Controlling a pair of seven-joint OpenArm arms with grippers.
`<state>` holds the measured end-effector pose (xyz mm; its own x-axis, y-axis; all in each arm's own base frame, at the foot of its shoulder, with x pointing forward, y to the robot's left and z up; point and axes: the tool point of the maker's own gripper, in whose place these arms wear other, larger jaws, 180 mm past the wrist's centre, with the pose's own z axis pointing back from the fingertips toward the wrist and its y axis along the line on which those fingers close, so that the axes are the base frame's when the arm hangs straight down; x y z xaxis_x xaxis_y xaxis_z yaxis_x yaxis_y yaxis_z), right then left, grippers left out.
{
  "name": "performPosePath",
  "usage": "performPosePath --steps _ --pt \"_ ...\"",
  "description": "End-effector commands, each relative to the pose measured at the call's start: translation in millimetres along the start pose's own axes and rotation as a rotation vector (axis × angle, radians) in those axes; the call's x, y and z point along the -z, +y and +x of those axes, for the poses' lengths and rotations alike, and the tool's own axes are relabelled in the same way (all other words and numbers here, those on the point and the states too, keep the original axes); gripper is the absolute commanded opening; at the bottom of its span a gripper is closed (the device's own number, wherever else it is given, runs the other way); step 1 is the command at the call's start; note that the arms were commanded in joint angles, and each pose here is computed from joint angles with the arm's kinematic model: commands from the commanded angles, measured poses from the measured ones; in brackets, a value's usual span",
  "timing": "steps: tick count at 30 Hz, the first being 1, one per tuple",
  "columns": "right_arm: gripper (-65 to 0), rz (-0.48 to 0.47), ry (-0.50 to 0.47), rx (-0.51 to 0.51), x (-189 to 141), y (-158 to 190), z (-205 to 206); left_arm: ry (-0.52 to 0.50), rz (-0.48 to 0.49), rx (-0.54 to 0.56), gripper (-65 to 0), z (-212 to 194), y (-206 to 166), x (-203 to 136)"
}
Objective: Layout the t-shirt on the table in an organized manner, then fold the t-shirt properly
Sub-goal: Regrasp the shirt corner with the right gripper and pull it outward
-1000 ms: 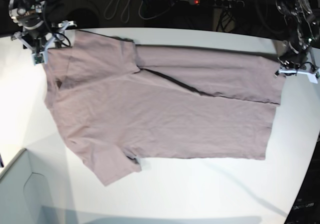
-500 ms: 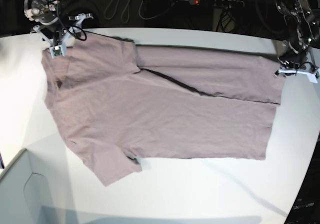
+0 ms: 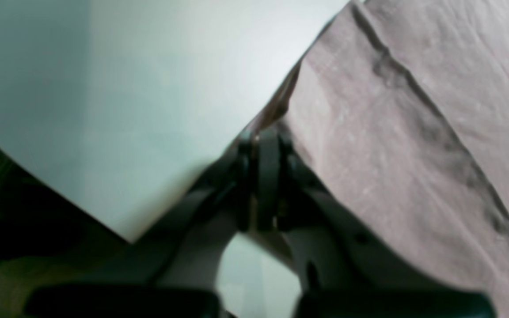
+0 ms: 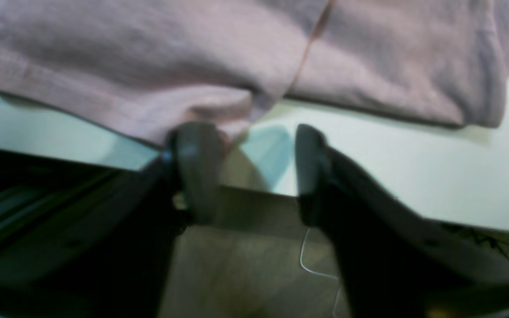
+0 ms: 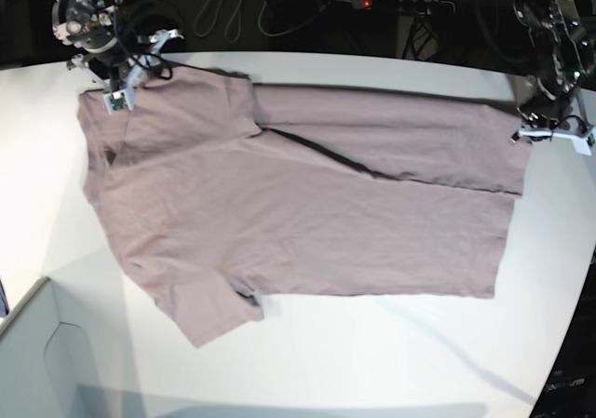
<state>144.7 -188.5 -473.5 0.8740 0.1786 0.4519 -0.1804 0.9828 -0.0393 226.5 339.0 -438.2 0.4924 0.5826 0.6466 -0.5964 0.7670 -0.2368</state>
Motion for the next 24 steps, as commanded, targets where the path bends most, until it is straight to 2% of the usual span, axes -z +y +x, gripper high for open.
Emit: performPosePath --steps 1,4,9,16,24 --pt "-49.0 -0.001 -0.018 -0.006 -1 1 5 -0.041 -0.003 0.009 -65.0 15 0 -1" --pt "-65.0 0.003 -0.019 -0.009 -1 2 6 -0.040 -0.004 0.007 -65.0 15 -1 -1" --pt "-65.0 -0.022 -0.051 -0.018 -8 -4 18 -0.039 -0.011 -0.005 -65.0 11 -5 -2" --pt "-65.0 -0.103 -0.184 -0.071 -34 -22 68 -0.042 -0.013 -0.005 -65.0 12 -6 -2" --pt "-65.0 -0.151 -0.339 -0.074 -39 -38 142 -0.042 -0.013 -0.005 -65.0 12 -6 -2"
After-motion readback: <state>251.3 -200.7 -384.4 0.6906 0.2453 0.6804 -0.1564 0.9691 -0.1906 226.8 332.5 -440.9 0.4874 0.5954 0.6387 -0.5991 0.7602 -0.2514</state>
